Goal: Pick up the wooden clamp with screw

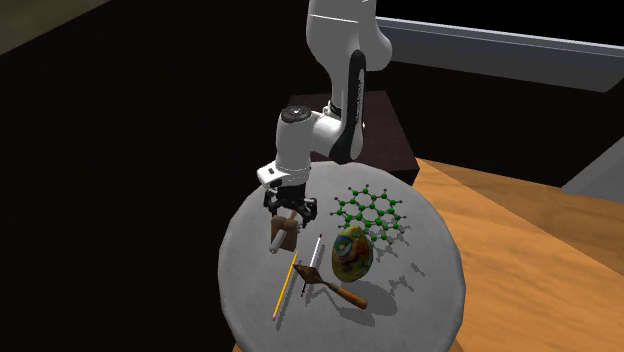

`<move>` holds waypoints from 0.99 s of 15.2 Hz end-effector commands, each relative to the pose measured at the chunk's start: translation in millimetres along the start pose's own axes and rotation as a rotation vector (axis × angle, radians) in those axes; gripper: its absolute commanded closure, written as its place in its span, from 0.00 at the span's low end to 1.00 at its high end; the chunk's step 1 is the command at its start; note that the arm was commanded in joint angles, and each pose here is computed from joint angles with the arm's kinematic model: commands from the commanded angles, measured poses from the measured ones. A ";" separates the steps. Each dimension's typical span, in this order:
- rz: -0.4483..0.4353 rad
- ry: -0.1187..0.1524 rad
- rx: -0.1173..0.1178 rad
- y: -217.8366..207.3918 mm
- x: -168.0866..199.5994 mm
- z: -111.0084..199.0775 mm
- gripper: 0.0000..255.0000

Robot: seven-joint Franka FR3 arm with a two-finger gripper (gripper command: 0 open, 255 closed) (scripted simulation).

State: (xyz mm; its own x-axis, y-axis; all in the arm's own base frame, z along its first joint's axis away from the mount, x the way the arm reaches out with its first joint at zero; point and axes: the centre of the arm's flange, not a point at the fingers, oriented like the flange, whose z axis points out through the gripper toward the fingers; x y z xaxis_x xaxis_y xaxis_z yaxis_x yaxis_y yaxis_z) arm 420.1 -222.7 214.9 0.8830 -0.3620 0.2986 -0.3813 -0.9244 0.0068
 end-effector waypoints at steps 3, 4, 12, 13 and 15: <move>0.001 0.000 0.000 -0.9 -3.1 7.5 1.00; 0.001 0.000 0.000 -1.0 -3.2 7.4 1.00; 0.001 0.000 0.000 -1.1 -3.0 7.3 1.00; 0.001 0.000 0.000 -1.0 -1.4 2.2 1.00; 0.001 0.000 0.000 -1.0 1.8 -7.8 1.00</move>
State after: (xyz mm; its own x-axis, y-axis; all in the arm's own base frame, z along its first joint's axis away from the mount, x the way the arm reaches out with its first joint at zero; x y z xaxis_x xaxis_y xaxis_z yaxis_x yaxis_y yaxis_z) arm 420.0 -222.7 217.8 0.8828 -0.3623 0.2989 -0.3816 -0.9243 0.0069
